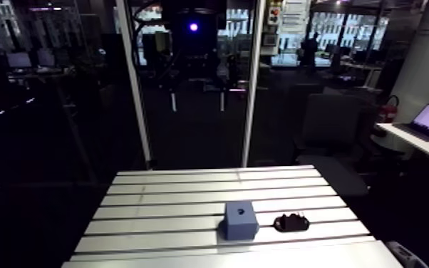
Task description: Pick up the M10 bolt and insert it into the hex recess until seated.
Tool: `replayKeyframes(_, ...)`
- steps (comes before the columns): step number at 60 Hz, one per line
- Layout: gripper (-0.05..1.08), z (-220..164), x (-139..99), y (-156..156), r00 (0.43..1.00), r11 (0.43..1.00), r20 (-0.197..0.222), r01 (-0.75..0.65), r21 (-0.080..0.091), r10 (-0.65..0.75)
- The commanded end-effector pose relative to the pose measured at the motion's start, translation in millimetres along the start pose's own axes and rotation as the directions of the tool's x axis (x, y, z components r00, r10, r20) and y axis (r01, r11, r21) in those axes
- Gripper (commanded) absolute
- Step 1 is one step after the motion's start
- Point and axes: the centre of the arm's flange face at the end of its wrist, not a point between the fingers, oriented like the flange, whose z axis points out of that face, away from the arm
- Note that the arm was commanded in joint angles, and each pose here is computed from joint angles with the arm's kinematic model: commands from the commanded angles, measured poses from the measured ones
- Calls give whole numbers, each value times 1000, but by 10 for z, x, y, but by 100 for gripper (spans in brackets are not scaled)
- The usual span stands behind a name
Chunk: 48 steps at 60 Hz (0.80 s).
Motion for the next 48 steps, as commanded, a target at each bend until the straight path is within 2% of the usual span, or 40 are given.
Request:
replayKeyframes(1,0,5,3,-3,1000,1000,1,0,2,0)
replayKeyframes(34,0,16,15,-9,1000,1000,1,2,0,-2)
replayKeyframes(40,1,26,17,-17,1000,1000,3,2,7,-2)
replayKeyframes(46,1,46,14,-15,1000,1000,8,2,5,-2)
replayKeyframes(48,1,55,3,1,1000,1000,9,2,-5,-2)
